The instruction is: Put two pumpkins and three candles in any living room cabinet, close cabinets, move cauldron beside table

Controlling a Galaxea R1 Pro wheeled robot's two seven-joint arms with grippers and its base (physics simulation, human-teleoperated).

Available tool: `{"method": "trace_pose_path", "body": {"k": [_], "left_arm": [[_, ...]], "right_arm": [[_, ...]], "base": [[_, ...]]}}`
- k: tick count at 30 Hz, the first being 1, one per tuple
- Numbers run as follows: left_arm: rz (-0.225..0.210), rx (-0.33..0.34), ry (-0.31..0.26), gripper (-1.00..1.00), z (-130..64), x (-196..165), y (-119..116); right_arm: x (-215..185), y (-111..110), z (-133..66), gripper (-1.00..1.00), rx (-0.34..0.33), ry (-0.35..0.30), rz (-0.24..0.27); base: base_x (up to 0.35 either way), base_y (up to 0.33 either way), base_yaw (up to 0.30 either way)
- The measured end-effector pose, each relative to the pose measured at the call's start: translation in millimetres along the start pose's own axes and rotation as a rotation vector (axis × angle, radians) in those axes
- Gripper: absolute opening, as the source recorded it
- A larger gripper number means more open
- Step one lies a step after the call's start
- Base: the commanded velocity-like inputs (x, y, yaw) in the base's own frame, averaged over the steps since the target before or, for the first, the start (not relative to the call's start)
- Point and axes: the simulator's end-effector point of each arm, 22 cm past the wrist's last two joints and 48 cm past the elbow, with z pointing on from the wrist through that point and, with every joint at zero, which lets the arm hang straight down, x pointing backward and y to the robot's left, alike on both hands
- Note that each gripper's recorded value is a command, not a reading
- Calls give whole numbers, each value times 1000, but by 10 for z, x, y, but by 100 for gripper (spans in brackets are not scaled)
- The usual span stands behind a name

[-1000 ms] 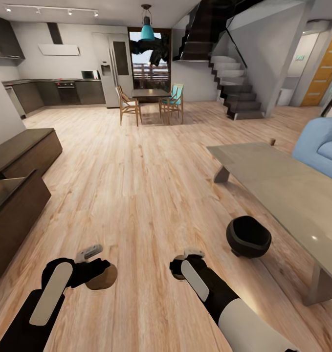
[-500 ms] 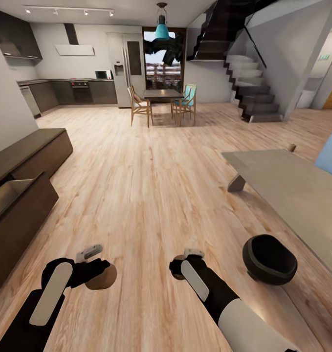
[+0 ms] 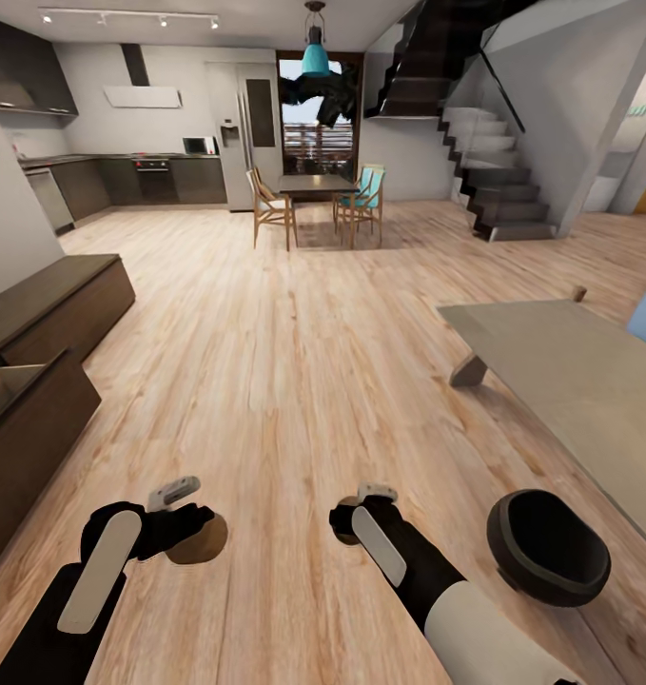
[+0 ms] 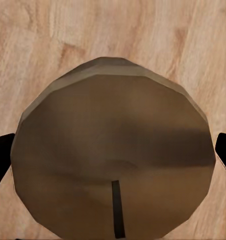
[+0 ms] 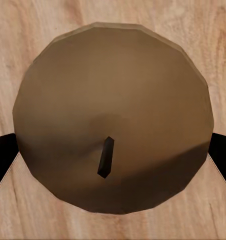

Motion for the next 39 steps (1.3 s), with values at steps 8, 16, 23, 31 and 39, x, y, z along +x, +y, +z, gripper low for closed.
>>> {"method": "trace_pose_path", "body": {"k": [8, 16, 23, 31, 39], "left_arm": [[-1, -1, 2, -100, 5, 8, 0], [1, -2, 1, -100, 5, 7, 1], [1, -3, 1, -100, 5, 5, 7], [1, -3, 1, -100, 5, 3, 9], [1, -3, 1, -100, 5, 4, 8]], "right_arm": [[-1, -5, 1, -100, 1, 0, 0], [-1, -6, 1, -100, 1, 0, 0], [-1, -3, 1, -100, -1, 0, 0], [0, 3, 0, -100, -2, 0, 0], [0, 3, 0, -100, -2, 0, 0]], "base": [[331, 0, 139], [331, 0, 64], [331, 0, 1], [331, 0, 0], [331, 0, 0]]}}
